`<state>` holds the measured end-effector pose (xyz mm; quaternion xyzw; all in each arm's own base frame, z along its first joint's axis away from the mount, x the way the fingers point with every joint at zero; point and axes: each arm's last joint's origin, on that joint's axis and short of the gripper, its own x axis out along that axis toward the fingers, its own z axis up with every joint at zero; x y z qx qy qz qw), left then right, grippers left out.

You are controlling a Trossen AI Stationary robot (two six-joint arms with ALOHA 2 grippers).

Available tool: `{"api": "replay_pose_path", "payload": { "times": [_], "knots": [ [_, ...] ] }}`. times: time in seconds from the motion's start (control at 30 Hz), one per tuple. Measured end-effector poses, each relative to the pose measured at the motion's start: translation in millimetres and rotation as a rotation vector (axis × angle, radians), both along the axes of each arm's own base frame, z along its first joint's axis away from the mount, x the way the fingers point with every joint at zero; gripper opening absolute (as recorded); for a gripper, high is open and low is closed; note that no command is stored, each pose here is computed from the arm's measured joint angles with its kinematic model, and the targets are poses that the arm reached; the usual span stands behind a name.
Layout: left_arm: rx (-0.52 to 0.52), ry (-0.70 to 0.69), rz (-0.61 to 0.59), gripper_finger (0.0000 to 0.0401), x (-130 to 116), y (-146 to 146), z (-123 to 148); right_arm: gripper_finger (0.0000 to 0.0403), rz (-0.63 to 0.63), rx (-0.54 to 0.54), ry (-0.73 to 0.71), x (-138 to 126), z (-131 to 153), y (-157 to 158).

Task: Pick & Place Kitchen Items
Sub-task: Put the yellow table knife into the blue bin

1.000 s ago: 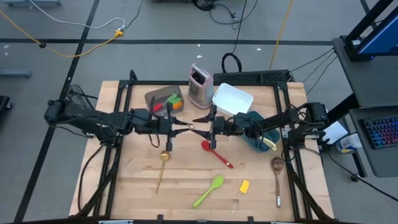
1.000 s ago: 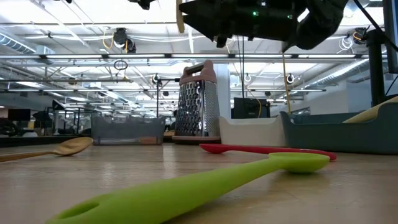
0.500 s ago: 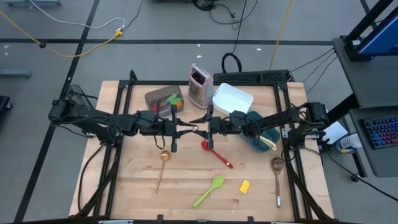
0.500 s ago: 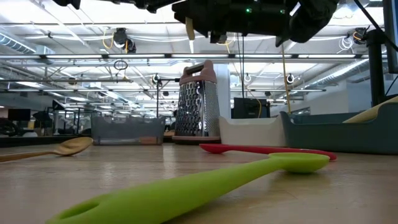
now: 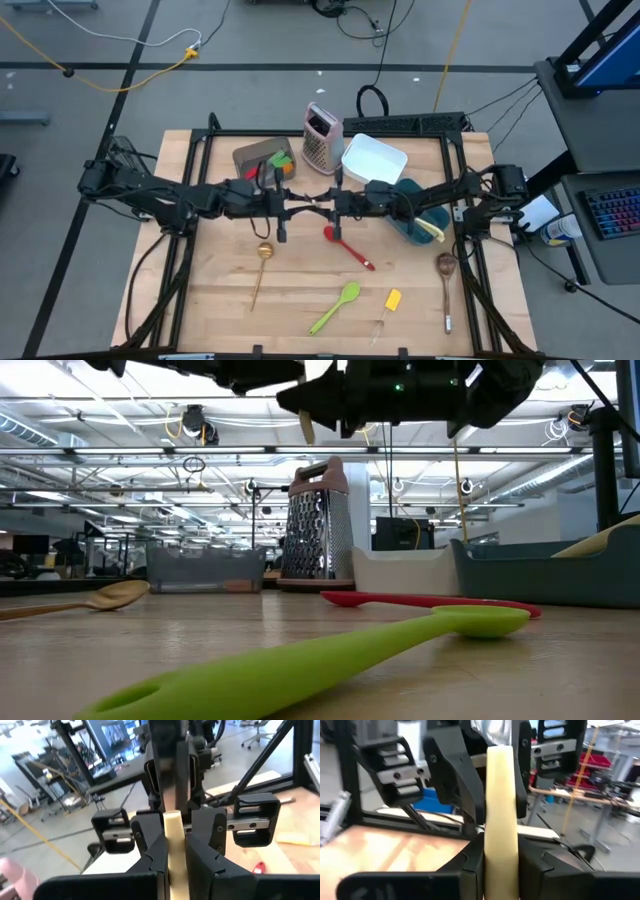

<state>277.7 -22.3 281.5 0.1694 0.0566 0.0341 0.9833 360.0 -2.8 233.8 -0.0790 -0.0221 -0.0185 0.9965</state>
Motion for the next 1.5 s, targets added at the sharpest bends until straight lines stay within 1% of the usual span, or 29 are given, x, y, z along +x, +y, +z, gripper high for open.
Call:
{"api": "replay_pose_path", "payload": {
  "times": [0.1, 0.23, 0.3, 0.43, 0.53, 0.63, 0.7, 0.8, 0.87, 1.07, 1.27, 1.5],
  "knots": [
    [-0.01, 0.052, 0.013, 0.0037, -0.7, 0.6, -5.2, 0.0075, -0.065, -0.024, 0.052, 0.0, -4.8, -1.2],
    [-0.031, 0.138, 0.03, 0.0037, -2.4, 1.3, -13.6, 0.0064, -0.108, -0.048, 0.136, -0.5, -12.7, -2.4],
    [-0.036, 0.173, 0.06, 0.0037, -3.4, 2.0, -17.1, 0.0061, -0.113, -0.049, 0.177, -0.9, -16.6, -2.4],
    [-0.048, 0.245, 0.123, 0.0035, -6.3, 2.7, -24.3, 0.0061, -0.177, -0.045, 0.242, -6.2, -15.8, -4.5],
    [-0.056, 0.287, 0.164, 0.0035, -8.2, 4.6, -28.5, 0.0066, -0.285, -0.066, 0.304, -15.2, -9.6, -2.1],
    [-0.057, 0.304, 0.163, 0.0036, -8.9, 4.2, -30.0, 0.0069, -0.385, -0.099, 0.376, -27.8, -1.8, -0.3],
    [-0.058, 0.306, 0.159, 0.0036, -9.0, 4.3, -30.3, 0.0063, -0.447, -0.111, 0.428, -37.8, 3.1, 0.1],
    [-0.057, 0.306, 0.162, 0.0036, -8.9, 4.6, -30.2, 0.006, -0.493, -0.109, 0.498, -52.1, 8.5, 3.1],
    [-0.056, 0.306, 0.161, 0.0037, -9.0, 4.3, -30.3, 0.006, -0.515, -0.093, 0.547, -62.4, 11.0, 4.4],
    [-0.056, 0.305, 0.163, 0.0037, -8.9, 4.6, -30.1, 0.0069, -0.565, 0.013, 0.645, -87.0, 15.1, 3.5],
    [-0.055, 0.304, 0.163, 0.0037, -8.9, 4.4, -30.1, 0.006, -0.631, 0.108, 0.799, -113.4, 11.0, 2.1],
    [-0.056, 0.291, 0.162, 0.0037, -8.4, 4.5, -28.9, 0.007, -0.688, 0.288, 0.994, -141.0, 3.9, 2.1]
  ]
}}
